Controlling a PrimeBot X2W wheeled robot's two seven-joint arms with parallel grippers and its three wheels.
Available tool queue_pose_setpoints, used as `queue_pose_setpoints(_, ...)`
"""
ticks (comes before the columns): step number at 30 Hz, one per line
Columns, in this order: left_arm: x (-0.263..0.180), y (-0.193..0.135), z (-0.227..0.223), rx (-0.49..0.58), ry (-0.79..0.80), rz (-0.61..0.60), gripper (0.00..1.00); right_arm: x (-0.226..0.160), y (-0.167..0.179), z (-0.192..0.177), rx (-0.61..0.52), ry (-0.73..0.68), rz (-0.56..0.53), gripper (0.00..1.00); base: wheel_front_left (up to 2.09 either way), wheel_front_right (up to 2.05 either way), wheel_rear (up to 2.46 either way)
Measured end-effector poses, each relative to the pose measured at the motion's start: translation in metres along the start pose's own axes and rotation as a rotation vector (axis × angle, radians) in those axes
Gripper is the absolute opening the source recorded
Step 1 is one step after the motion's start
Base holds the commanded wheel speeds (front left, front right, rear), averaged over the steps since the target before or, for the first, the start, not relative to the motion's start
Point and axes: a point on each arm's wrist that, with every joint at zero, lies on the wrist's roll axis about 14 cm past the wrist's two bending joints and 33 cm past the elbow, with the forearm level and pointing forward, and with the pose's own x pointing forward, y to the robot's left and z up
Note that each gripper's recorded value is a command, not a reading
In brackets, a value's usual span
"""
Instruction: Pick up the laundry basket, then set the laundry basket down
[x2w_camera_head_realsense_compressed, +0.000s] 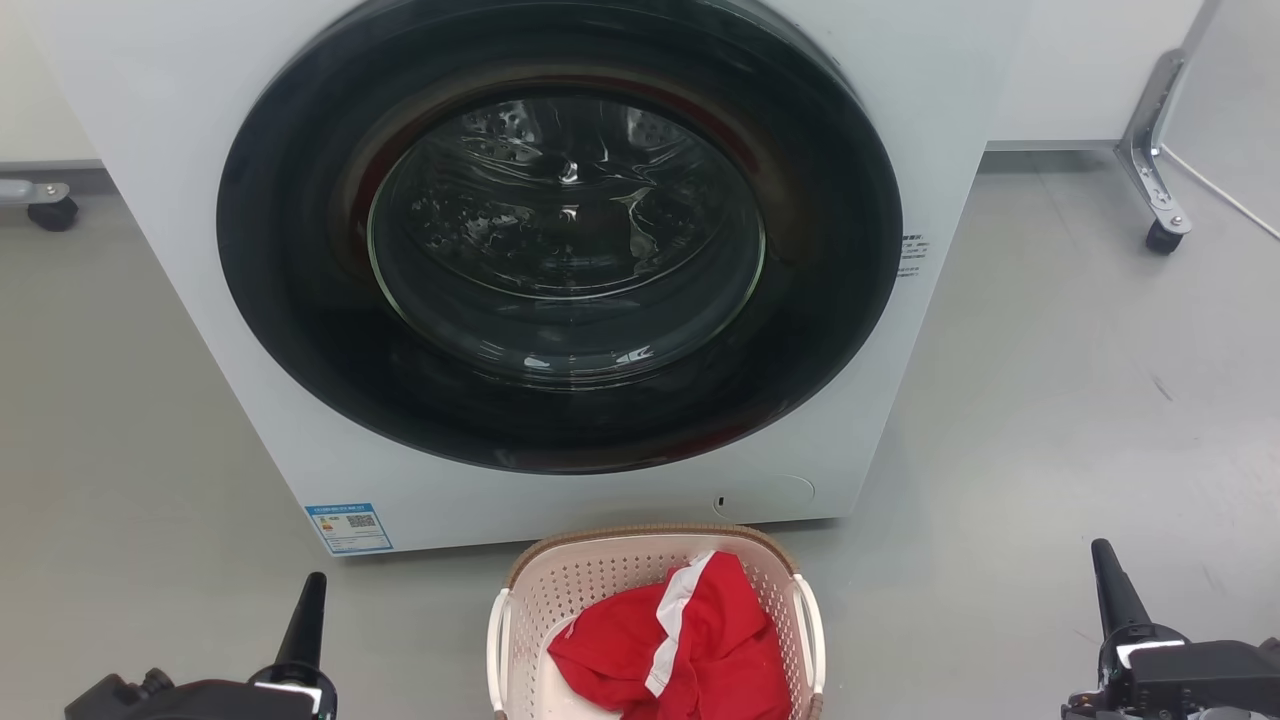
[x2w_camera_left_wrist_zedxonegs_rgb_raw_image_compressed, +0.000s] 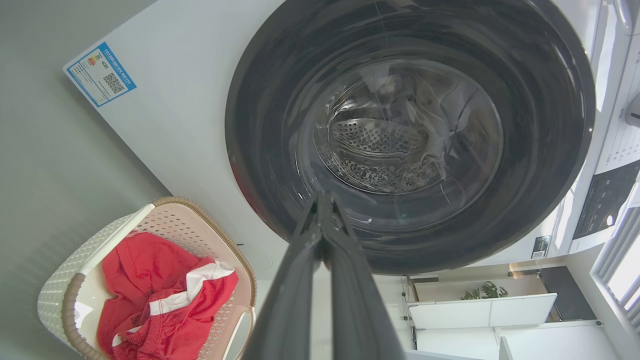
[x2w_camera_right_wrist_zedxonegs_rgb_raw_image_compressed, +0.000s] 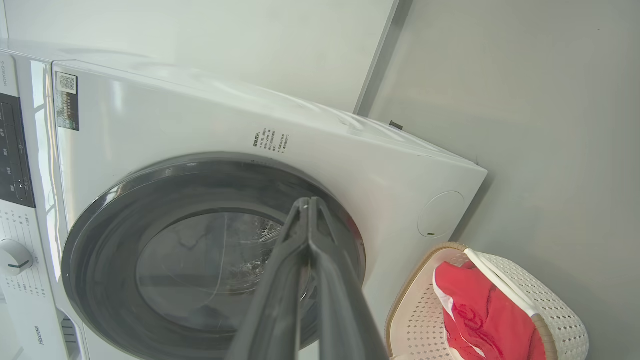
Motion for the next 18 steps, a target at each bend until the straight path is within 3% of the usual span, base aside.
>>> queue_pose_setpoints(18, 0.005, -0.012, 0.014, -0.229, -0.03, -0.072, 0.0, 0.0, -0.001, 0.006, 0.265, -0.023, 0.03, 0.0, 0.0, 0.0, 0.0)
